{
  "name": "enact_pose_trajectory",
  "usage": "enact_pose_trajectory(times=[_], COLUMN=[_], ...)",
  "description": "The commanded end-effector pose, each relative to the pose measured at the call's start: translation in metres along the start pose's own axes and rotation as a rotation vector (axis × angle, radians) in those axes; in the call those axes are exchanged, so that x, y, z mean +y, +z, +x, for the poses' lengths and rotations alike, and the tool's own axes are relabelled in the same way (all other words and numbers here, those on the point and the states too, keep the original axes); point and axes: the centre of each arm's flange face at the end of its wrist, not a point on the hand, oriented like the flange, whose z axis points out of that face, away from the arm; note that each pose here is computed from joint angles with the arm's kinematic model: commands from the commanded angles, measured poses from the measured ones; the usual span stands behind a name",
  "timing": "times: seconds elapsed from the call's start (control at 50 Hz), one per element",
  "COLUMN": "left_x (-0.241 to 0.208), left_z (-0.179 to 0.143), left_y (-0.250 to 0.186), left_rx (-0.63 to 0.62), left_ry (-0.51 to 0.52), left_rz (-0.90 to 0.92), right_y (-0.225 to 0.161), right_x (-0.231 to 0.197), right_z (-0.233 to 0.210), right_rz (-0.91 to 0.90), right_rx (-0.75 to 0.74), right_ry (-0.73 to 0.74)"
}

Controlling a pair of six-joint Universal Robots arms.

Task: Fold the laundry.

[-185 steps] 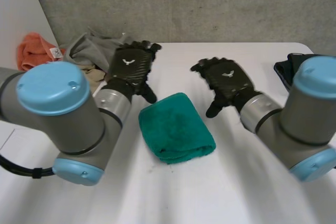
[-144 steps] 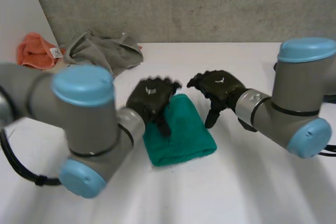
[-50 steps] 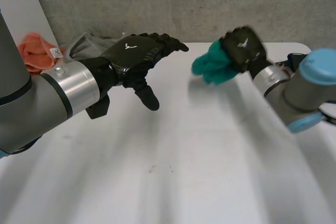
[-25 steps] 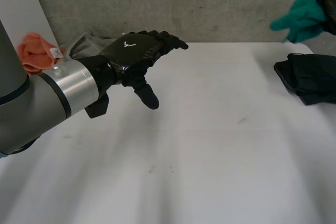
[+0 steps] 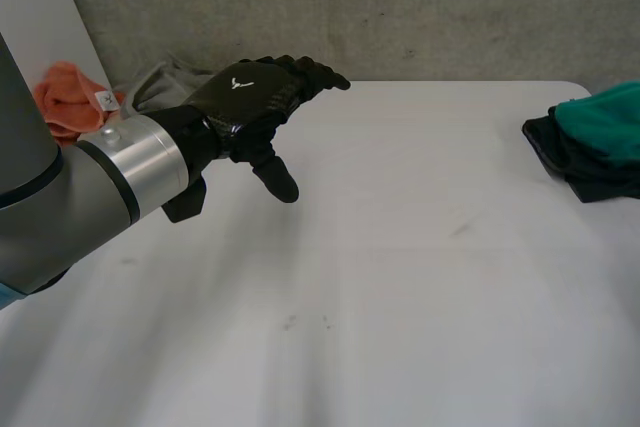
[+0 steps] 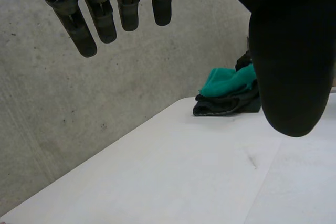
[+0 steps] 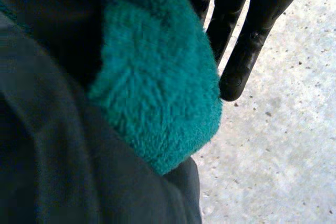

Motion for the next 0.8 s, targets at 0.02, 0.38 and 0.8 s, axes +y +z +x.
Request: enact_pose_trajectory(times=[0.02, 0.38, 0.8], left_x=[0.0, -0.003, -0.024], left_z=[0.001, 0.002, -0.077], left_y=[0.0, -0.001, 0.006], left_rx=[0.001, 0.0, -0.201], left_ry=[-0.001, 0.002, 0.1], left_rz=[-0.002, 0.009, 0.182], right_y=[-0.006, -0.067, 0.027], right_x=[-0.029, -0.129, -0.321], right_z=[0.015, 0.143, -0.22], right_rz=[-0.016, -0.214, 0.131], right_rx=[0.002, 0.375, -0.135], right_ry=[-0.001, -0.365, -0.004])
